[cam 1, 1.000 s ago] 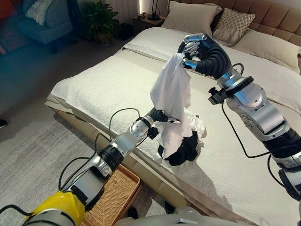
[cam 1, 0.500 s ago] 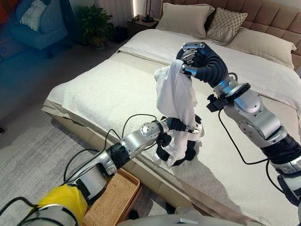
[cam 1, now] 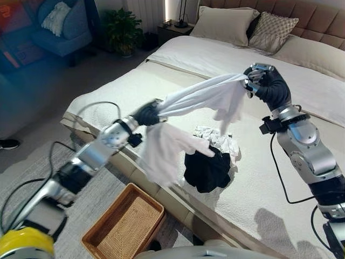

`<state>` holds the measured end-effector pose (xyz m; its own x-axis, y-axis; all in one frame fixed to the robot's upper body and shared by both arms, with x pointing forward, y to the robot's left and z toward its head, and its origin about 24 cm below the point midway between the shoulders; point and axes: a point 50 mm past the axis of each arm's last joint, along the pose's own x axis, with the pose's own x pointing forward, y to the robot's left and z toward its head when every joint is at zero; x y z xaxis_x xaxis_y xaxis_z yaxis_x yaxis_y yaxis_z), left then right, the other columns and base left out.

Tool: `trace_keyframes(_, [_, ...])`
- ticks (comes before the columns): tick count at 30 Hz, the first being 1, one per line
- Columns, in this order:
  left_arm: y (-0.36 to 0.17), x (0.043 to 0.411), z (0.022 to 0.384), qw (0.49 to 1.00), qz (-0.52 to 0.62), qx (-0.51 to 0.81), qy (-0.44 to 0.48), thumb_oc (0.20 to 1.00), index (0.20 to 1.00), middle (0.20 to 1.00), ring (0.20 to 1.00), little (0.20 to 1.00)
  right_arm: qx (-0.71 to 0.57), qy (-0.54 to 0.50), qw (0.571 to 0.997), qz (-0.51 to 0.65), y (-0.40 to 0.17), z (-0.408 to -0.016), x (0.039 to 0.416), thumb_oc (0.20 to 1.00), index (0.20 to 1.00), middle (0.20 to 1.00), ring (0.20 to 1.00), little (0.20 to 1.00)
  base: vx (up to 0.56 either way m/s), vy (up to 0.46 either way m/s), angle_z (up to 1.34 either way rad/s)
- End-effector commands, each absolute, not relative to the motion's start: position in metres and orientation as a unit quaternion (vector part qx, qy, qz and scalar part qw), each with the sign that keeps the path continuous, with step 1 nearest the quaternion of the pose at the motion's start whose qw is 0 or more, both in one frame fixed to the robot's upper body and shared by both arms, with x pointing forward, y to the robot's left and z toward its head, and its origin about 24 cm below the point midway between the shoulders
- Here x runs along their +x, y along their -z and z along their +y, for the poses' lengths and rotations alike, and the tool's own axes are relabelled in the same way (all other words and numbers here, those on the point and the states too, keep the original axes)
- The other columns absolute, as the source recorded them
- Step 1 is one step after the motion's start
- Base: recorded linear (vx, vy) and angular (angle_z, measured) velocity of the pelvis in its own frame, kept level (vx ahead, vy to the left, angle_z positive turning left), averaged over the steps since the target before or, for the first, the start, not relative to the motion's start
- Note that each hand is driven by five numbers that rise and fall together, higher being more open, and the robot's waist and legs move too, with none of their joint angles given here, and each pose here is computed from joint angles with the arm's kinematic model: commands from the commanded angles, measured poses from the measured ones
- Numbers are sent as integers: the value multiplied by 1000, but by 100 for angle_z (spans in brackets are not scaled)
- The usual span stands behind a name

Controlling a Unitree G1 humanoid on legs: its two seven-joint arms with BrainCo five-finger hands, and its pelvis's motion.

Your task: Pick up clothes into the bucket

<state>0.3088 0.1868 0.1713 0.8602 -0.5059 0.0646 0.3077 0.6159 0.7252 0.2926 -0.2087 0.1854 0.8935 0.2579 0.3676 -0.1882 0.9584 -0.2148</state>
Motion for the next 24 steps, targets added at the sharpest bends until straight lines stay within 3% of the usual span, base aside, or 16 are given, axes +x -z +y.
trace_keyframes(1, [-215,308,220,881,-207,407,125,200,200,200,200,200,-70,-54,961,-262,-211,-234,288,1000,1000,1000,1000,1000,26,-6,8])
trace_keyframes(9, [-258,278,259,891,-316,325,-10,200,200,200,200,200,-11,10,989,-148,-137,-252,279,1000,1000,1000,1000,1000,15,1,9])
trace_keyframes(14, [-277,253,278,866,-368,330,-78,200,200,200,200,200,-36,65,997,-6,-55,-258,255,1000,1000,1000,1000,1000,0,4,8])
trace_keyframes(19, [-282,230,290,860,-392,311,-99,200,200,200,200,200,-131,112,971,164,19,-274,223,1000,1000,1000,1000,1000,-47,-5,3])
trace_keyframes(24, [-274,222,293,873,-381,292,-89,200,200,200,200,200,-224,129,916,305,70,-293,185,1000,1000,1000,1000,1000,-85,5,7])
